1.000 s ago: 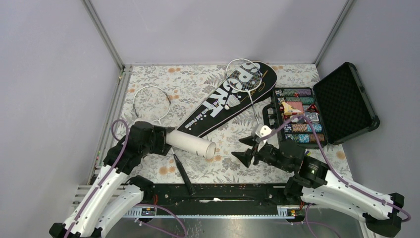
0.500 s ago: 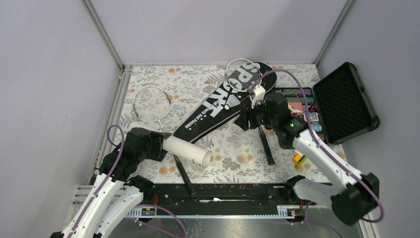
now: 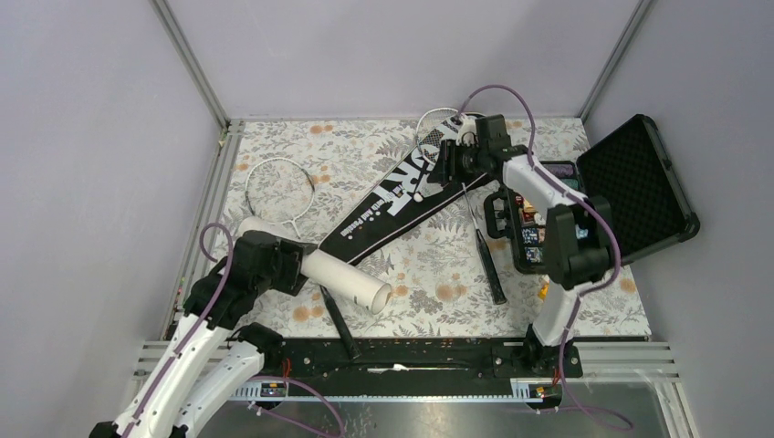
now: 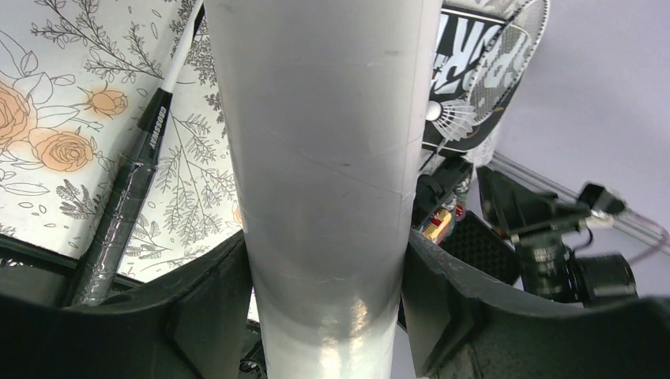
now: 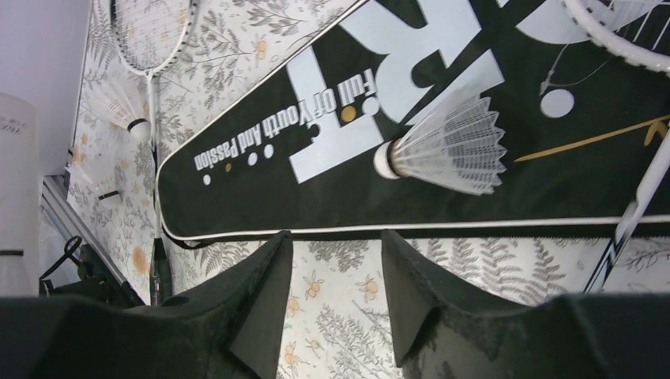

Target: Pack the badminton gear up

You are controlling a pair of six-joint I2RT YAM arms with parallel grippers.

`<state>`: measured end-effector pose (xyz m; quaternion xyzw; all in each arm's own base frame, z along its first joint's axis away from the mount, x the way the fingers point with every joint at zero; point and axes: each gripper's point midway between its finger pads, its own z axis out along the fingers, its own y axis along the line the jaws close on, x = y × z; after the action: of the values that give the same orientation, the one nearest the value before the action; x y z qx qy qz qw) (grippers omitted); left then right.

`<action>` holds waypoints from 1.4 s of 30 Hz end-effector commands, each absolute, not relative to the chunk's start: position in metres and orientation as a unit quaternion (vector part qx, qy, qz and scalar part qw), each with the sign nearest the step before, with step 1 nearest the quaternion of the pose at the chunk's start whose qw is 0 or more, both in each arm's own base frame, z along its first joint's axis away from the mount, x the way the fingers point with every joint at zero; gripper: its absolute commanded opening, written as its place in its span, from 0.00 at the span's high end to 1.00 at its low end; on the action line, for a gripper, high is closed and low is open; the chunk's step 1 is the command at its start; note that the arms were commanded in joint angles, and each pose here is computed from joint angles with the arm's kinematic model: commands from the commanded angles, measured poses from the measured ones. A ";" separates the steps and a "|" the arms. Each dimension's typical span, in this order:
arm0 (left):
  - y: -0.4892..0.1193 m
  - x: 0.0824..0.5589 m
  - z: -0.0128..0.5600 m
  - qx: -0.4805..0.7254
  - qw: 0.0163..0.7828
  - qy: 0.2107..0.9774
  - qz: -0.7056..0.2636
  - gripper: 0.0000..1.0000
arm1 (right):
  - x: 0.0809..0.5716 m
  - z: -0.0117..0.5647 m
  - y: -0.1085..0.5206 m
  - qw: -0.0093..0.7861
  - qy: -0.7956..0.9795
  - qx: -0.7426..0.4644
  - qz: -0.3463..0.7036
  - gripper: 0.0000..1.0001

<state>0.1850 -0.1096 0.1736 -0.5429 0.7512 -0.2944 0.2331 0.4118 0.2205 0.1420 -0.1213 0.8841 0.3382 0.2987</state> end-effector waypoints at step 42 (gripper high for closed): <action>-0.072 0.188 0.217 -0.613 0.294 0.679 -0.278 0.68 | 0.317 0.182 0.206 0.405 0.813 -0.089 0.410 1.00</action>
<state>0.1774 -0.0767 0.2027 -0.5805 0.7178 -0.2611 0.2823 0.3344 0.2025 0.1521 -0.1036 0.8583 0.3906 0.3161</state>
